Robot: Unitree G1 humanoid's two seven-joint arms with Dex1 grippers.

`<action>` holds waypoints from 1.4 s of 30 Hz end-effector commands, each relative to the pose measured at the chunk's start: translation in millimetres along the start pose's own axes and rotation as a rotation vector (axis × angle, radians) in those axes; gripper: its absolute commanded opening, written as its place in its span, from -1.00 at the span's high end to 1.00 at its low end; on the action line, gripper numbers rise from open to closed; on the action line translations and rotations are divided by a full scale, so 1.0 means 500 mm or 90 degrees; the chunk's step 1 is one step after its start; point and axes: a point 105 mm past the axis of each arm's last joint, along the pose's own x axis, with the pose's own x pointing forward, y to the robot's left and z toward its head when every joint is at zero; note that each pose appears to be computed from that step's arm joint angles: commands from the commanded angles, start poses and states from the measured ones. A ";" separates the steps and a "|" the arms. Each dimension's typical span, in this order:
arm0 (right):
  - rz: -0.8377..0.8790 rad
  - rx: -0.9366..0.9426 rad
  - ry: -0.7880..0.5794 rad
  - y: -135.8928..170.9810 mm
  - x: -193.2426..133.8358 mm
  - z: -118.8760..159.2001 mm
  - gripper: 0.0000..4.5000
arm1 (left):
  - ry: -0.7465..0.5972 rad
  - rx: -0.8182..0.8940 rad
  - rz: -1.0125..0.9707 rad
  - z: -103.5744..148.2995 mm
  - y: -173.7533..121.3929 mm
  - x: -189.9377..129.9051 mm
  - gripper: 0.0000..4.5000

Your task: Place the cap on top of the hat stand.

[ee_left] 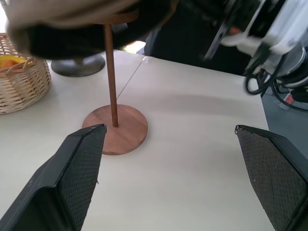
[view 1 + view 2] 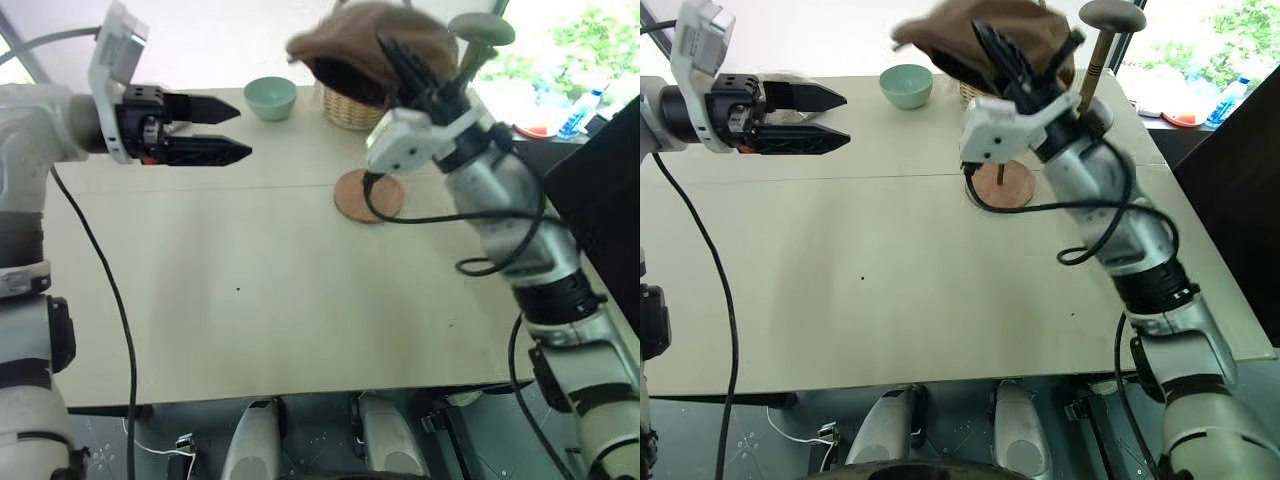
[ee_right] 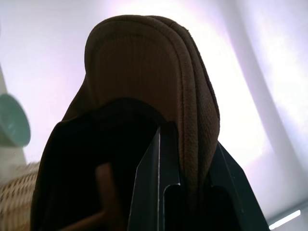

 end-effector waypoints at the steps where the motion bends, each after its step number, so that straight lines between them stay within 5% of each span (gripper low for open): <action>1: 0.032 0.041 -0.062 -0.033 0.003 -0.010 0.98 | -0.032 0.033 0.019 0.039 -0.003 -0.024 -1.00; 12: 0.113 0.081 -0.106 -0.040 -0.053 -0.101 0.98 | -0.039 0.050 0.055 0.057 -0.005 -0.053 -1.00; 20: 0.067 0.063 -0.194 -0.032 -0.115 -0.057 0.98 | -0.039 0.048 0.069 0.056 0.002 -0.056 -1.00; 30: 0.043 0.142 -0.122 0.018 -0.114 -0.069 0.98 | -0.042 0.056 0.053 0.062 0.011 -0.036 -1.00; 34: 0.063 0.195 -0.066 0.026 -0.127 -0.094 0.30 | -0.048 0.058 0.047 0.073 0.014 -0.032 -1.00; 39: 0.097 0.219 -0.001 0.035 -0.151 -0.112 -0.88 | -0.048 0.055 0.045 0.069 0.018 -0.030 -1.00; 42: 0.103 0.231 0.025 0.030 -0.163 -0.115 -0.99 | -0.049 0.053 0.042 0.069 0.018 -0.027 -1.00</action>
